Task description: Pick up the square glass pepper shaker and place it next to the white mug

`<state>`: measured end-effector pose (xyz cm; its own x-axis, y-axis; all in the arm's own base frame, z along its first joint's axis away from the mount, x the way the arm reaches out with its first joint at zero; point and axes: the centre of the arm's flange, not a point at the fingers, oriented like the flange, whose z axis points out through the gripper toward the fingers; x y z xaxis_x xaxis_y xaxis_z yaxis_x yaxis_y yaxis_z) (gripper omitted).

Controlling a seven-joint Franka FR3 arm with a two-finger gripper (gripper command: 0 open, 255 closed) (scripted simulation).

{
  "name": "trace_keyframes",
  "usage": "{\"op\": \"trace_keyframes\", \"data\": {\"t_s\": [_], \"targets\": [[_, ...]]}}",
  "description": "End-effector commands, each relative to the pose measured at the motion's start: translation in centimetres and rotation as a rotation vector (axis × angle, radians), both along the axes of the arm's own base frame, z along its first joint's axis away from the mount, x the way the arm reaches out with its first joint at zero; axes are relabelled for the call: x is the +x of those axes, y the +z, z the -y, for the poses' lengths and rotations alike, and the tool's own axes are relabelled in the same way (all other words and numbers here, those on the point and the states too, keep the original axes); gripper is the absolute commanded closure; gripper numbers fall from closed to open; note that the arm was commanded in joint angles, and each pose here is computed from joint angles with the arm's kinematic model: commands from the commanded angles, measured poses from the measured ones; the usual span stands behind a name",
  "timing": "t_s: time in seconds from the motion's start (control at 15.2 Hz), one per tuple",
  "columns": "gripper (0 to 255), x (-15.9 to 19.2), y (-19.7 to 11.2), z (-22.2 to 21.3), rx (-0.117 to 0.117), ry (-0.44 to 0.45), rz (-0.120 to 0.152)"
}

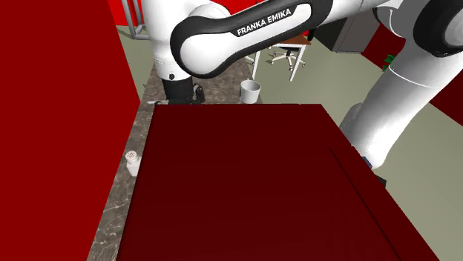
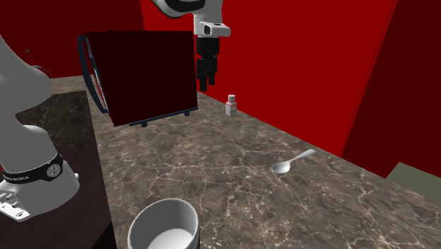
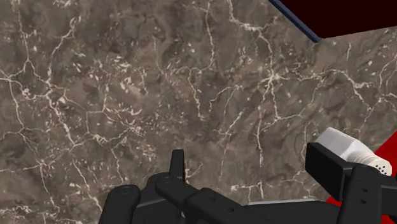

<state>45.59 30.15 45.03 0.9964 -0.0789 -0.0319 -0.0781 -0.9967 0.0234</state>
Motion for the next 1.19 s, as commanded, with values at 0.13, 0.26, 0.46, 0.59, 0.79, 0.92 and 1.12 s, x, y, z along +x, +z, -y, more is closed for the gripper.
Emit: {"op": "trace_keyframes", "data": {"t_s": [0.13, 0.26, 0.46, 0.59, 0.79, 0.92, 1.12], "targets": [[0, 1.7, -2.4, -4.8, 0.001, -0.002, -0.024], [0, 2.6, -3.6, -7.0, 0.001, -0.002, -0.036], [0, 3.9, -5.4, -10.4, 0.001, -0.003, -0.053], [0, 4.7, -6.6, -12.7, 0.001, -0.003, -0.065], [0, 5.9, -8.4, -16.1, 0.001, -0.004, -0.083], [0, 5.9, -9.0, -16.1, 0.001, -0.004, -0.083], [0, 5.7, -10.6, -16.1, 0.001, -0.004, -0.083]]}}
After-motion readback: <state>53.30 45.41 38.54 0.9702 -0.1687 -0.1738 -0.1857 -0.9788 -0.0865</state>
